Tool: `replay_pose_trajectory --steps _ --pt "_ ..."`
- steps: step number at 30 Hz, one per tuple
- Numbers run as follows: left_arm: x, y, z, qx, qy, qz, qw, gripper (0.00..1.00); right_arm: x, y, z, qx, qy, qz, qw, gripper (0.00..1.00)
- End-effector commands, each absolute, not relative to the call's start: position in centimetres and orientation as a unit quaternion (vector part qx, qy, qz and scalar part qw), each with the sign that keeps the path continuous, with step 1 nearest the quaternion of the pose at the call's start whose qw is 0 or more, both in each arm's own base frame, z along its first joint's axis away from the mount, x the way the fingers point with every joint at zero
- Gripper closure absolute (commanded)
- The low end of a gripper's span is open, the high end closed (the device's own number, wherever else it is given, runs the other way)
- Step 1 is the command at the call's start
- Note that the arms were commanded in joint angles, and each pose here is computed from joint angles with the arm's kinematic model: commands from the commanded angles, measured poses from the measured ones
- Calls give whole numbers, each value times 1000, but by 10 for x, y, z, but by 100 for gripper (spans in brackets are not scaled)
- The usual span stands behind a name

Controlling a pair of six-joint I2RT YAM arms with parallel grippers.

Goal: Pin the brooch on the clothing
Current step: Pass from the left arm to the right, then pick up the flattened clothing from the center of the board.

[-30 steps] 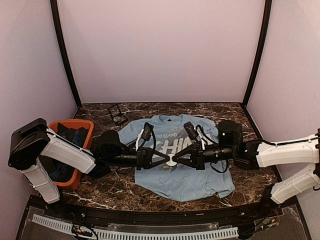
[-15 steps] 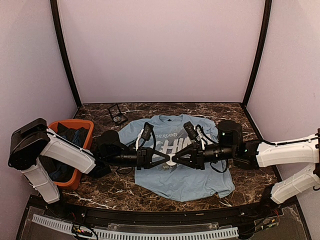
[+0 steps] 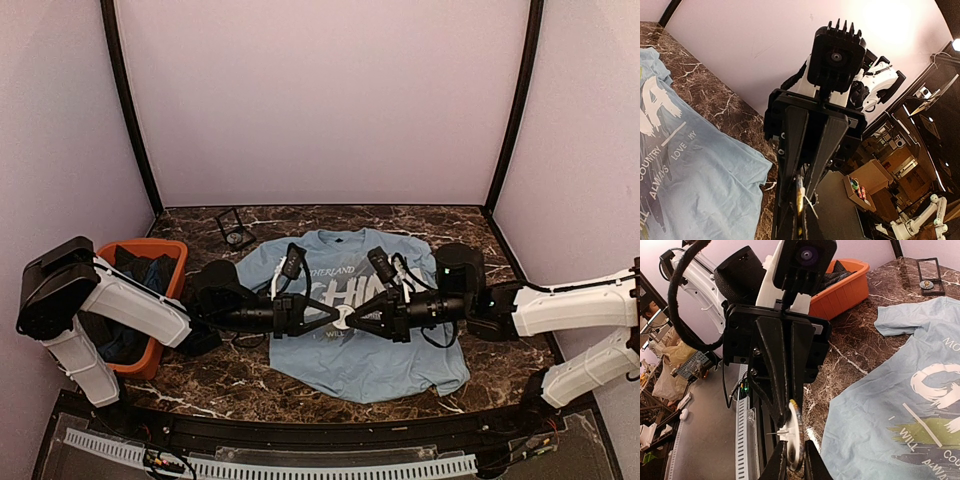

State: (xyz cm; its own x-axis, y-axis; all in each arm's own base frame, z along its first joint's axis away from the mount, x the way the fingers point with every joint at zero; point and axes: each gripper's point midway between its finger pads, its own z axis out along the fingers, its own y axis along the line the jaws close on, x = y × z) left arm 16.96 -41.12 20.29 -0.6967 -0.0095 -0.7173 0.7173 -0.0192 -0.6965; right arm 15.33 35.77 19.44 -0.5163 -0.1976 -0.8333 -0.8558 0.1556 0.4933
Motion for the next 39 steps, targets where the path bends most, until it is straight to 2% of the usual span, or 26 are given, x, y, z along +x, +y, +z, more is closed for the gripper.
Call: replay_pose_trajectory --steps 1,4,6,8,10,12,13,16,20,22,26,28,32,39 --pt "169 -408 212 277 629 -668 286 99 158 356 197 -375 689 527 327 88" --pt "168 -409 211 278 629 -669 284 99 158 357 199 -374 688 529 327 89" --pt "167 -408 210 278 629 -669 282 99 159 358 202 -375 685 531 329 92" --pt "167 -408 208 278 630 -669 281 99 159 359 204 -376 684 531 329 100" --pt "167 -408 209 278 629 -669 281 97 160 360 204 -375 686 530 329 100" --pt "168 -406 209 277 629 -668 286 89 164 359 200 -370 695 521 329 100" --pt "170 -405 209 274 631 -666 290 78 166 359 199 -366 701 516 331 100" --pt "182 -391 215 261 633 -663 303 58 178 353 196 -348 720 493 344 100" --pt "230 -352 224 221 667 -628 336 27 199 343 202 -325 745 448 373 100" --pt "247 -338 230 224 694 -580 363 16 210 341 209 -318 756 423 385 100" --pt "280 -311 236 244 770 -413 421 2 228 341 223 -320 768 385 400 100" --pt "292 -295 237 250 797 -340 432 1 243 339 226 -307 780 365 405 100" --pt "317 -282 251 281 797 -242 477 1 266 338 235 -285 794 351 407 100" --pt "356 -282 211 363 793 -109 478 1 287 333 245 -259 803 357 401 100"
